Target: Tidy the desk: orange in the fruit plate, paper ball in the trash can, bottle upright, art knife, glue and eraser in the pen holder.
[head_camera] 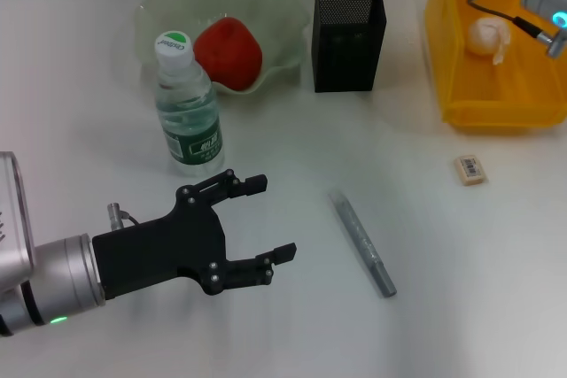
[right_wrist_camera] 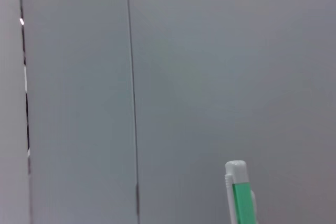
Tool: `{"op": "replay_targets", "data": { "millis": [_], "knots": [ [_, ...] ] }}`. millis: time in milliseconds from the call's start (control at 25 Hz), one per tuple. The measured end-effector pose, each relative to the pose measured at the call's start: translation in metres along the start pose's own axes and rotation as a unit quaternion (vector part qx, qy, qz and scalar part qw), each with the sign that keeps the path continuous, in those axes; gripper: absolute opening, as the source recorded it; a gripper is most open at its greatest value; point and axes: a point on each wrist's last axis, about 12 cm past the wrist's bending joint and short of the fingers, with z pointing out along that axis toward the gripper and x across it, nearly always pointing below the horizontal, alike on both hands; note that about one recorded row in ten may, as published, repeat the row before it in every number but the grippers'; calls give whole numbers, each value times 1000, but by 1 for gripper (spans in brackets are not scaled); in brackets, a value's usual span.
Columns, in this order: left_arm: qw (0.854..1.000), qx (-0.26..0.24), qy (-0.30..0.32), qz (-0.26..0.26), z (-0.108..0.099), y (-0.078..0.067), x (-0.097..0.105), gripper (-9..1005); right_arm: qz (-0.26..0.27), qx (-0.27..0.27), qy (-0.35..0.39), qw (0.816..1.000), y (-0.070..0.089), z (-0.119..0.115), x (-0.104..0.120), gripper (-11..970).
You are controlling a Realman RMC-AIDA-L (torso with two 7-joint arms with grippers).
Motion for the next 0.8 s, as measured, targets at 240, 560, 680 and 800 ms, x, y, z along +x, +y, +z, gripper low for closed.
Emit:
{"op": "replay_targets", "data": {
  "millis": [240,560,680,800],
  "knots": [
    [1000,3,-1,2,1,2,-1,862,-17,15,-5,1000,-3,16,32,99],
    [1000,3,1,3,2,2,-1,862,5,22,50,998,1,29,58,99],
    [1000,3,2,3,2,2,-1,863,7,33,72,997,1,32,64,98],
    [1000,1,1,3,2,2,-1,863,9,33,81,996,2,32,68,115]
  ]
}}
